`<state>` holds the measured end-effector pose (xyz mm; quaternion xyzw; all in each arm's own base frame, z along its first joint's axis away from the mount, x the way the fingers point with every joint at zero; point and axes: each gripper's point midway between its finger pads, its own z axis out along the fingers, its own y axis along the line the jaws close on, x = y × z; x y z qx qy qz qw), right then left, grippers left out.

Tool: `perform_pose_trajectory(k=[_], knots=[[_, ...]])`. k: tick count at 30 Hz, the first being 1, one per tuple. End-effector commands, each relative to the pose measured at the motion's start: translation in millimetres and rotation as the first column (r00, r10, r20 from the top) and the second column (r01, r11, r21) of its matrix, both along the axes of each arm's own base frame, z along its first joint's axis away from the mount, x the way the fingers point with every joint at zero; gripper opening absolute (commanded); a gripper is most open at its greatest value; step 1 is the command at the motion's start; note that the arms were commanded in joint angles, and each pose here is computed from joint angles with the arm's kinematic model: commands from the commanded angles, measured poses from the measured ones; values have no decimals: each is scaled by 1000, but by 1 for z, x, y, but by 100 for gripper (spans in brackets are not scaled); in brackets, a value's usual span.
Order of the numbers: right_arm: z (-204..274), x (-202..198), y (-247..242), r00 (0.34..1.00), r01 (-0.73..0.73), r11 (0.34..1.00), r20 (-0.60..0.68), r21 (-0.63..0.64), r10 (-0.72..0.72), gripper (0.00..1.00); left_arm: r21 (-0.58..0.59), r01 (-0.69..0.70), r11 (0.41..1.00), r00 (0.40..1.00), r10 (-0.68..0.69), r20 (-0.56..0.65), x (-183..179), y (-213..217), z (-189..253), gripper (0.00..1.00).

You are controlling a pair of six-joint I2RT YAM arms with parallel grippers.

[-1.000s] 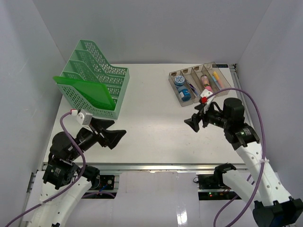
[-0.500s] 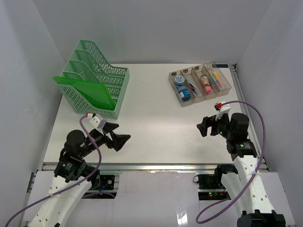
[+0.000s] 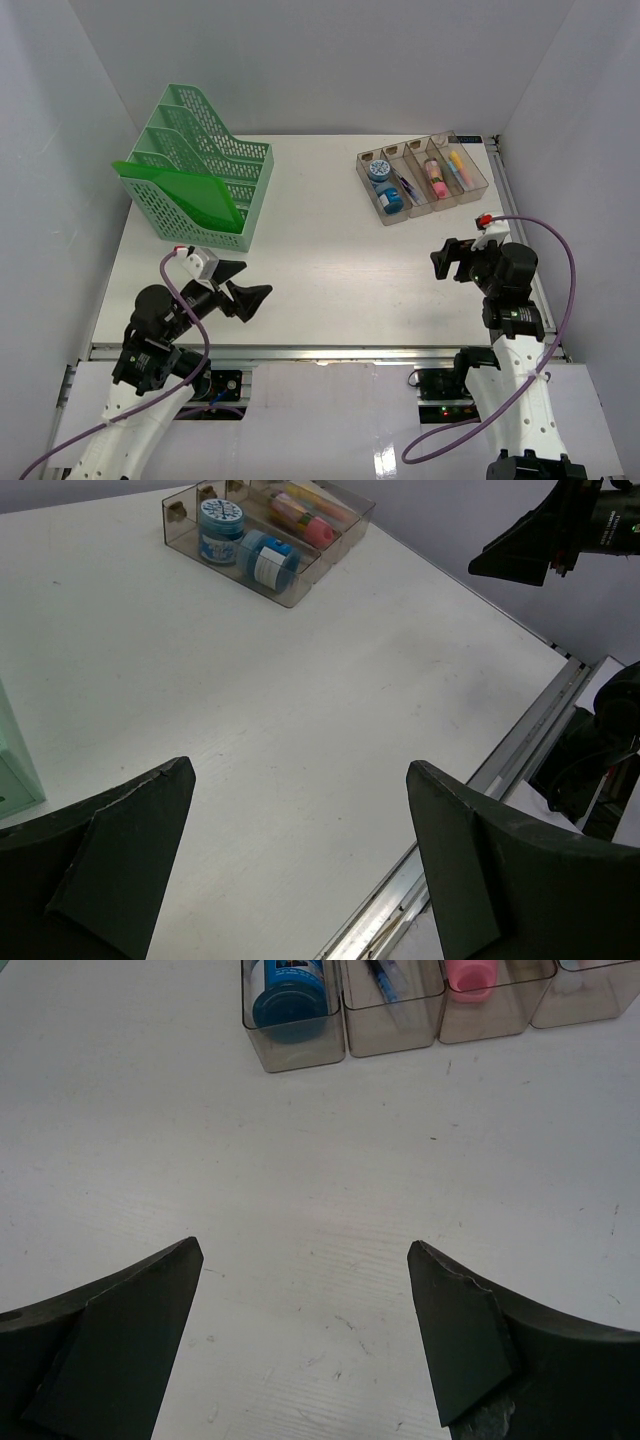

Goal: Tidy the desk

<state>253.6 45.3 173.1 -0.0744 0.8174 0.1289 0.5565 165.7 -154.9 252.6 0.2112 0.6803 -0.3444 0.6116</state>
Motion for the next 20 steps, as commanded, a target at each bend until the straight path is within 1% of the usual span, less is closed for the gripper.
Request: perform_pose_trajectory(k=[1,11,20], knots=[[12,5,-4,999,34,999,41,12,-34,90,22,4,1000,999,-3,-42,6,-3,-10,98],[16,4,-6,997,53,998,47,18,-54,90,23,7,1000,999,-6,-48,7,-4,-11,98],[13,5,-8,997,74,997,23,28,-74,90,23,6,1000,999,-5,-48,7,-4,-11,98]])
